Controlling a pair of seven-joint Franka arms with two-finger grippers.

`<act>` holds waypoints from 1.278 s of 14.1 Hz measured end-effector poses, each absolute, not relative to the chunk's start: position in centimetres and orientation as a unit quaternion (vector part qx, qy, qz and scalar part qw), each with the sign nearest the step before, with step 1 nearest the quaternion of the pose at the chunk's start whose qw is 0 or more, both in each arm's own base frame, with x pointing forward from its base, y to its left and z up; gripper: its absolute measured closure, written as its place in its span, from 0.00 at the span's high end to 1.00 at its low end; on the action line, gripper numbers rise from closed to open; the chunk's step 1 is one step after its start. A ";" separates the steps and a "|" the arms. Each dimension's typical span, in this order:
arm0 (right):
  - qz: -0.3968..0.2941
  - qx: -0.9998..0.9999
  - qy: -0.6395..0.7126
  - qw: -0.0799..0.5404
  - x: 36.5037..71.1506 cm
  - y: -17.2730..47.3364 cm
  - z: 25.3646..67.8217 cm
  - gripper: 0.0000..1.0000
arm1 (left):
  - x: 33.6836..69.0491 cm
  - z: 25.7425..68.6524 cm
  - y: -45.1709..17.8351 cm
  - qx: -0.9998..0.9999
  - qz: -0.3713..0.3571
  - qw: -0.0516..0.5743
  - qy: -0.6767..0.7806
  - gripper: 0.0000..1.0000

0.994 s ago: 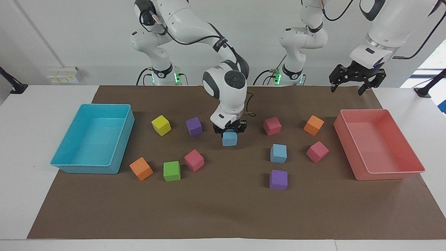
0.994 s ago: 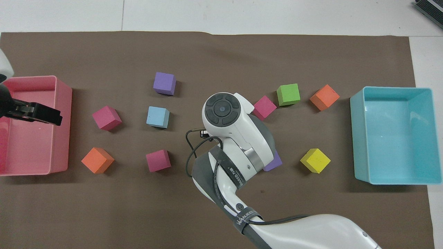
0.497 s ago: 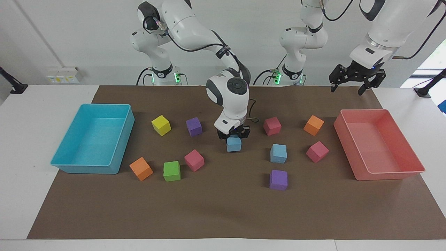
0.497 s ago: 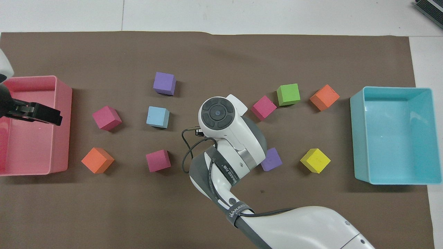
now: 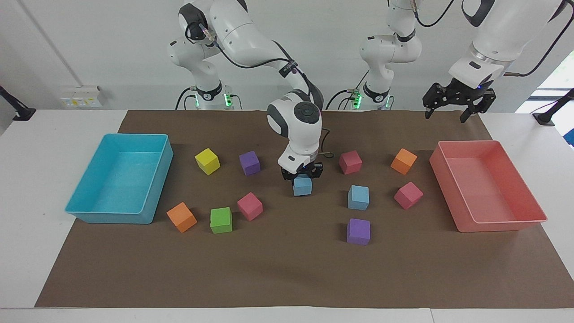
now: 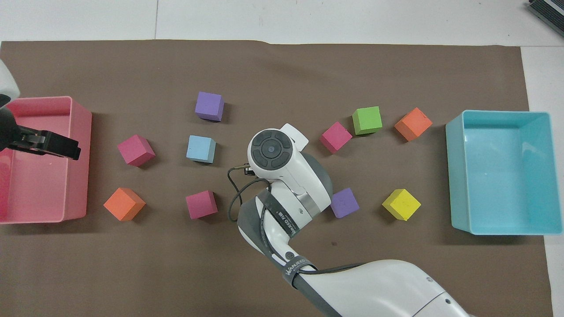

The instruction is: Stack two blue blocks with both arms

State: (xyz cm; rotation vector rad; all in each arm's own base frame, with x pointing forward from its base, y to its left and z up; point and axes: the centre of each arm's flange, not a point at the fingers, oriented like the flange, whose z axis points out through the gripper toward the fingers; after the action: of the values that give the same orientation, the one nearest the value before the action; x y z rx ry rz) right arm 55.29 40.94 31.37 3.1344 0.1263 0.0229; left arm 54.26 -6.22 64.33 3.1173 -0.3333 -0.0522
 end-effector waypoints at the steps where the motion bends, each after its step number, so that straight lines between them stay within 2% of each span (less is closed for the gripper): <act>1: 0.005 0.999 0.048 0.004 55.2 40.9 31.0 0.59 | 54.3 64.3 -6.2 0.994 -0.017 0.003 -0.106 1.00; 7: 0.003 0.998 0.057 0.005 55.0 40.8 30.1 0.59 | 54.3 64.4 -6.2 0.994 -0.015 0.003 -0.106 1.00; 13: 0.001 0.998 0.058 0.005 54.9 40.9 30.1 0.59 | 55.3 65.0 -6.5 0.994 0.028 0.004 -0.107 1.00; 18: -0.010 0.999 0.045 -0.010 54.7 41.1 30.0 0.59 | 56.1 64.3 -7.7 0.992 0.036 0.005 -0.117 1.00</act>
State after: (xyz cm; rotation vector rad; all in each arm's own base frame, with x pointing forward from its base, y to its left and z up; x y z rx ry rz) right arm 54.70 41.05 29.96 3.1585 0.1436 -0.0314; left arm 56.08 -7.68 64.30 3.1087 -0.3663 0.1130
